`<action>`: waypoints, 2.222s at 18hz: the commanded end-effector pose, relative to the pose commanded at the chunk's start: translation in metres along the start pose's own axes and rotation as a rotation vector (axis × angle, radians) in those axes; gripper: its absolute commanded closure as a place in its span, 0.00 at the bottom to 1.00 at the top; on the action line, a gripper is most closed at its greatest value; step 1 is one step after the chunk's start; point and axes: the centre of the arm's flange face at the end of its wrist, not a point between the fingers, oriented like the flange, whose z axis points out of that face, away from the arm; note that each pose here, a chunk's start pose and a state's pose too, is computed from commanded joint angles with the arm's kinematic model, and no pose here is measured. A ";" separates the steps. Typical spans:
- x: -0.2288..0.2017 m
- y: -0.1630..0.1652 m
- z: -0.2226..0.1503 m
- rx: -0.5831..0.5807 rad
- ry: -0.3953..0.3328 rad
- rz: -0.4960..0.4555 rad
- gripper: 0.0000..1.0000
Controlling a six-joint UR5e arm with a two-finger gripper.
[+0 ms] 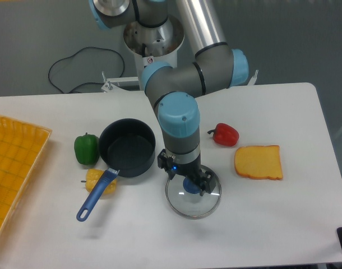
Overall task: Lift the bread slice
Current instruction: 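Move the gripper from the glass lid over to the yellow bread slice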
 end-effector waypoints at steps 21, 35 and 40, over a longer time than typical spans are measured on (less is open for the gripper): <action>-0.091 0.132 0.076 -0.076 0.071 0.010 0.00; -0.114 0.213 0.100 -0.129 0.110 -0.318 0.00; -0.147 0.239 0.101 -0.106 0.088 -0.419 0.00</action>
